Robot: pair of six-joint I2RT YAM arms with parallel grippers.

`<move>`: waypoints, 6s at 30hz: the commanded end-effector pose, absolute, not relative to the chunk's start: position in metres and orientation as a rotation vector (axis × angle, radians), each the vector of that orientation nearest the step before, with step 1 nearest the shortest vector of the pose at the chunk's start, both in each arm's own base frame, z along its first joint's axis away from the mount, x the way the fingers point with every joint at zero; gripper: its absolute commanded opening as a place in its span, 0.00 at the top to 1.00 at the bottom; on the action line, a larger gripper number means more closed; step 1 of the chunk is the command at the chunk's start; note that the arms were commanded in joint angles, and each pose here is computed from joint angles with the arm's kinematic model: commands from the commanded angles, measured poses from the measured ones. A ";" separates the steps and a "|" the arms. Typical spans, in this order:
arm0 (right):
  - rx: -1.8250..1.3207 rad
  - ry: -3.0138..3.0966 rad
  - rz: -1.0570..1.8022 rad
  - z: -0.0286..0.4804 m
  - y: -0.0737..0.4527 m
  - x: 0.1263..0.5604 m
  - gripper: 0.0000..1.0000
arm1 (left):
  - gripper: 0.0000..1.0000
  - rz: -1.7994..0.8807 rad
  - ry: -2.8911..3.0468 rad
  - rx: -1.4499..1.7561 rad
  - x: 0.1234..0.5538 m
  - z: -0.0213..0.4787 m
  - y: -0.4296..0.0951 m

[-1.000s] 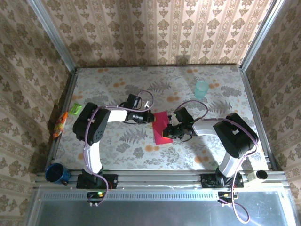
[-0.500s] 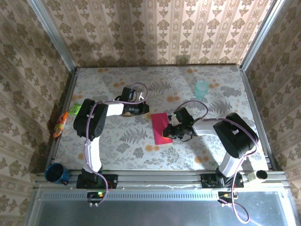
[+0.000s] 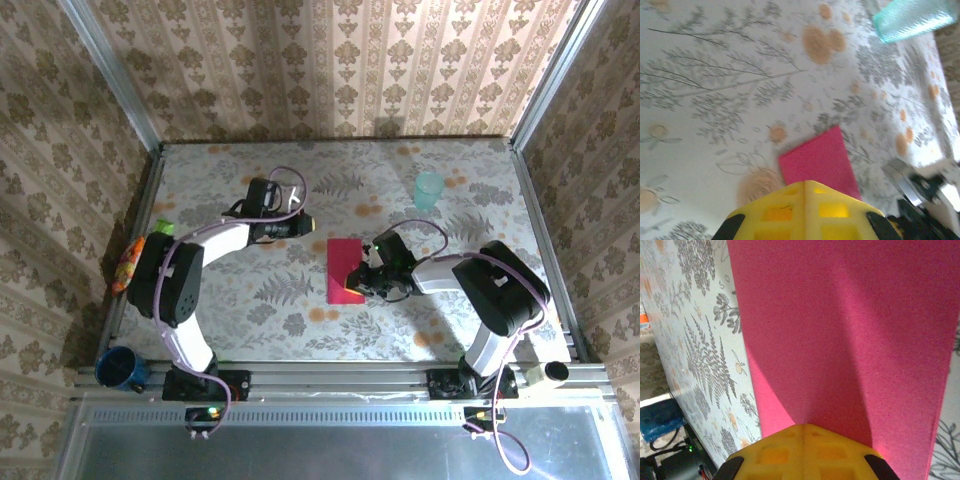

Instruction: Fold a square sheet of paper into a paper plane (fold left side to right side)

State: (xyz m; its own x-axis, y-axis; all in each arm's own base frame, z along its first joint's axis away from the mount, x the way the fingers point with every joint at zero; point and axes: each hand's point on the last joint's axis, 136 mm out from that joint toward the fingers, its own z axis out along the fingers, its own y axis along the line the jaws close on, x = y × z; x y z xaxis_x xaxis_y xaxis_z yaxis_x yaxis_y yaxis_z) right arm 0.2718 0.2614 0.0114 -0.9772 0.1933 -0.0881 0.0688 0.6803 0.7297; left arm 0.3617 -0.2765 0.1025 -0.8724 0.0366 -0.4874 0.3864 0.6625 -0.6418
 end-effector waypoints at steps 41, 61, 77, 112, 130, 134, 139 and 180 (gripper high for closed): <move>0.291 2.777 0.970 0.046 0.198 0.276 0.63 | 1.00 -1.087 2.733 0.371 0.271 0.002 -0.317; 0.286 2.780 1.183 0.022 0.236 0.278 0.65 | 1.00 -1.084 2.734 0.379 0.270 0.004 -0.318; 0.318 2.670 1.242 0.031 0.227 0.334 0.70 | 1.00 -1.081 2.735 0.396 0.267 0.004 -0.320; 0.498 2.792 1.215 0.044 0.217 0.325 0.97 | 0.50 -0.742 2.305 1.042 0.218 0.113 -0.334; 0.546 2.769 1.213 0.047 0.216 0.329 0.97 | 0.26 -0.264 2.275 1.309 0.174 0.079 -0.374; 0.548 2.762 1.210 0.047 0.216 0.331 0.97 | 0.26 -0.164 2.282 1.309 0.181 0.069 -0.376; 0.550 2.762 1.213 0.046 0.217 0.332 0.97 | 0.37 -0.127 2.289 1.319 0.184 0.062 -0.379; 0.296 2.602 1.127 0.084 0.171 0.295 0.93 | 1.00 -1.211 2.445 0.804 0.199 0.092 -0.362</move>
State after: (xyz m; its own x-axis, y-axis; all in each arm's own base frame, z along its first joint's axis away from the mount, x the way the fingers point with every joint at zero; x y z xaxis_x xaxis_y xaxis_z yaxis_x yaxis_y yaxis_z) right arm 0.3157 0.1616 0.0995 -0.9127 0.3520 -0.2076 0.0852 0.6608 0.7457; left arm 0.2057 -0.3488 0.0757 -0.7901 0.3713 -0.4877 0.6078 0.5777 -0.5449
